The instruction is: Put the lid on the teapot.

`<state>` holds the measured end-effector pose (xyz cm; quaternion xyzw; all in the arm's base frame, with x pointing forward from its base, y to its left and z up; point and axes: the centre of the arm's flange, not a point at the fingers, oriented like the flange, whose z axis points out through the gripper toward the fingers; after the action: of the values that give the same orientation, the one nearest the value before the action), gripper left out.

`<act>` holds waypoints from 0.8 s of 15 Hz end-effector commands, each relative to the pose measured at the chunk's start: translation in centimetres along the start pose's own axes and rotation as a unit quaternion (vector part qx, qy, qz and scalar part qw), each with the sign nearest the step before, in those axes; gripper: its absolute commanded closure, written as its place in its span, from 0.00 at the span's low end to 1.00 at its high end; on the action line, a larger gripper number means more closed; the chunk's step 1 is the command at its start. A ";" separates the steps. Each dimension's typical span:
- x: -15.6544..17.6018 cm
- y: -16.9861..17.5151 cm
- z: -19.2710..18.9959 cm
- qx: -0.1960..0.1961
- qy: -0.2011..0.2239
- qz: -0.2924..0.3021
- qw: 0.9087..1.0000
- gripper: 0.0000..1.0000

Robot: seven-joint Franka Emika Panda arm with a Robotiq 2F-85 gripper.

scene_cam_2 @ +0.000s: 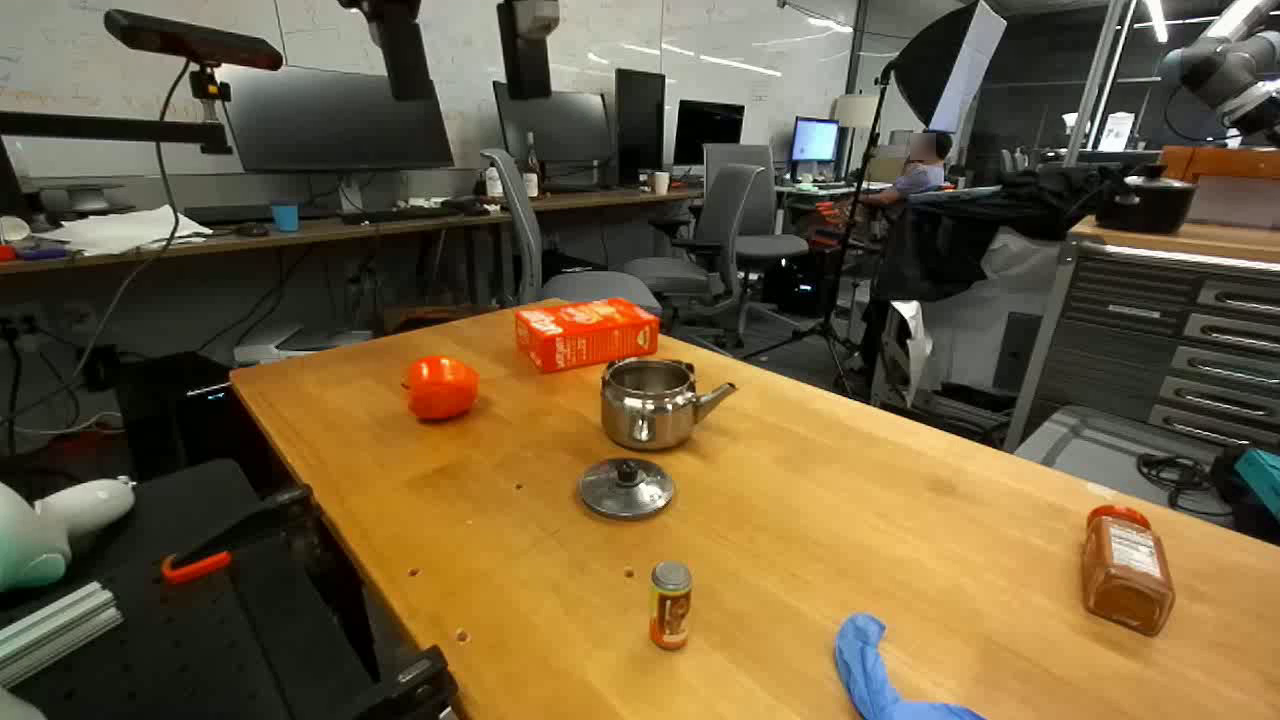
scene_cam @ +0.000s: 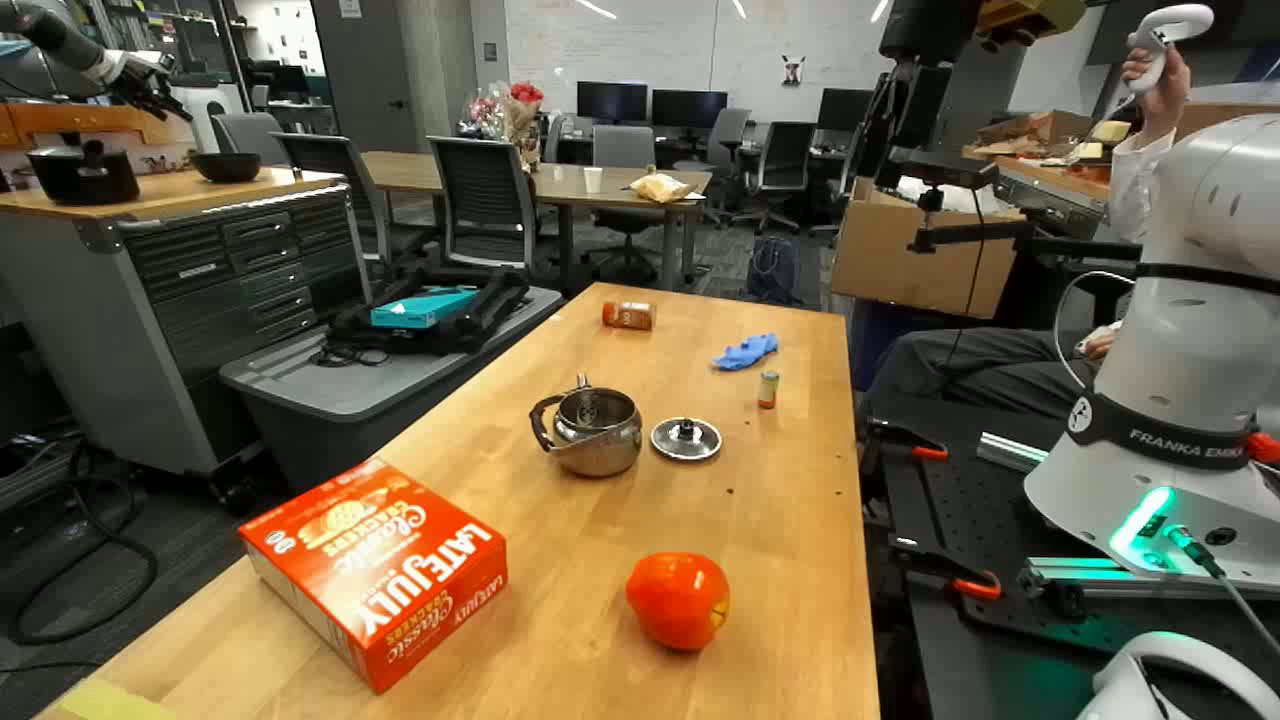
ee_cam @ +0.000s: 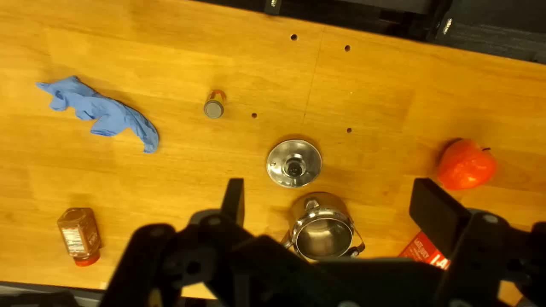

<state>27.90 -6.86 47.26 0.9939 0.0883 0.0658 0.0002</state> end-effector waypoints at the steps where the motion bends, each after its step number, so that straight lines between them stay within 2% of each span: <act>1: 0.0 0.0 0.0 0.000 0.000 0.000 1.000 0.00; 12: 0.3 0.0 0.1 0.000 0.004 0.001 1.000 0.00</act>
<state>27.90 -6.86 47.26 0.9939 0.0883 0.0659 0.0002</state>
